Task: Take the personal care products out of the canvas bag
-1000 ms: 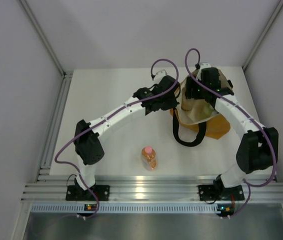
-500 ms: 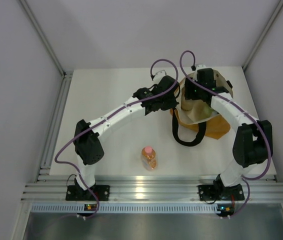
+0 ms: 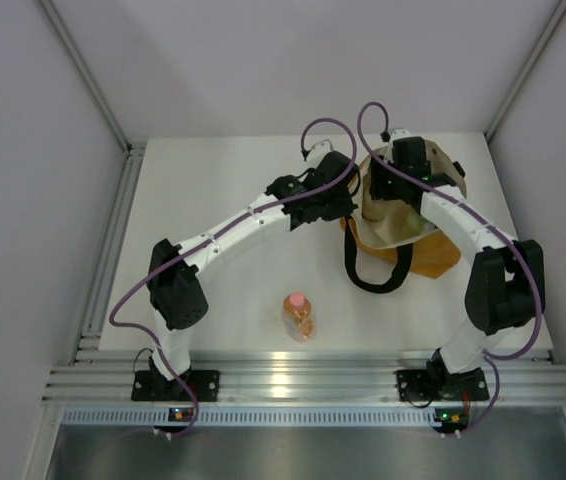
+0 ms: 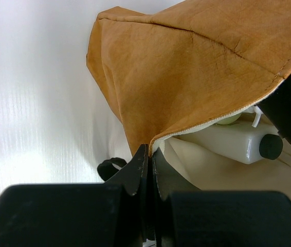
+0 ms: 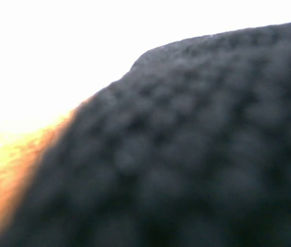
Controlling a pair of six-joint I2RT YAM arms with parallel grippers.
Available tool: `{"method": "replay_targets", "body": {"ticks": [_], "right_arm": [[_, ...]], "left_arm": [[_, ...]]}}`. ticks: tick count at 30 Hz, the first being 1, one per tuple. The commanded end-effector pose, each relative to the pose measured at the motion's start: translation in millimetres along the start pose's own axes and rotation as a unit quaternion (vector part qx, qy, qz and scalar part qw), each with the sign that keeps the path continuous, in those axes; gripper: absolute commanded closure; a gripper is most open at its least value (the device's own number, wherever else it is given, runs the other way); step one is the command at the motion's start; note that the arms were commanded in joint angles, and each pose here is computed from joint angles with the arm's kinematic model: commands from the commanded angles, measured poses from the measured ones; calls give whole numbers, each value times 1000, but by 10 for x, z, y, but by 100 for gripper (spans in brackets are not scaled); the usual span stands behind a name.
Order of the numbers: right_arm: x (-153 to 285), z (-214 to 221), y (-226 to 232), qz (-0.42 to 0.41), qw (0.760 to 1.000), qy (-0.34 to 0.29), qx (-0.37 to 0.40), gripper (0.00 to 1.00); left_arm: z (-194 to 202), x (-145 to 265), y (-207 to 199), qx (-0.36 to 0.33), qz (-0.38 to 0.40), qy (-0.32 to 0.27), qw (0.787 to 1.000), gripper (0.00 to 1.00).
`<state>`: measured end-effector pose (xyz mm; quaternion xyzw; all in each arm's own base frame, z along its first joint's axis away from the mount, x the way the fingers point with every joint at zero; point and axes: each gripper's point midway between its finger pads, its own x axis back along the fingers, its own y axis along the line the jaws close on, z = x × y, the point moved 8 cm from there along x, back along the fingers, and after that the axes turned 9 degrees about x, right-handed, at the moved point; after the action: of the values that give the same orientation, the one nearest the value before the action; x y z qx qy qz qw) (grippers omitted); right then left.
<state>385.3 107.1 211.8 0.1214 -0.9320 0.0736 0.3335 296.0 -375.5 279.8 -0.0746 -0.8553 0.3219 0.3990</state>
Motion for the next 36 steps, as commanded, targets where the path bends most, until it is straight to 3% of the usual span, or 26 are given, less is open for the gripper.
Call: {"method": "replay_targets", "body": {"ticks": [1, 4, 20, 36], "right_arm": [[-14, -51, 91, -9, 1000, -13, 17, 92], [152, -222, 120, 3, 999, -42, 24, 100], [1073, -899, 79, 45, 987, -151, 24, 100], [1838, -1106, -2, 56, 977, -205, 22, 100]], "left_arm": [[-130, 201, -34, -1, 12, -21, 1000, 100], [-145, 200, -35, 0, 12, -24, 1000, 100], [-138, 158, -61, 3, 13, -23, 1000, 100], [-133, 123, -92, 4, 15, -20, 1000, 100]]}}
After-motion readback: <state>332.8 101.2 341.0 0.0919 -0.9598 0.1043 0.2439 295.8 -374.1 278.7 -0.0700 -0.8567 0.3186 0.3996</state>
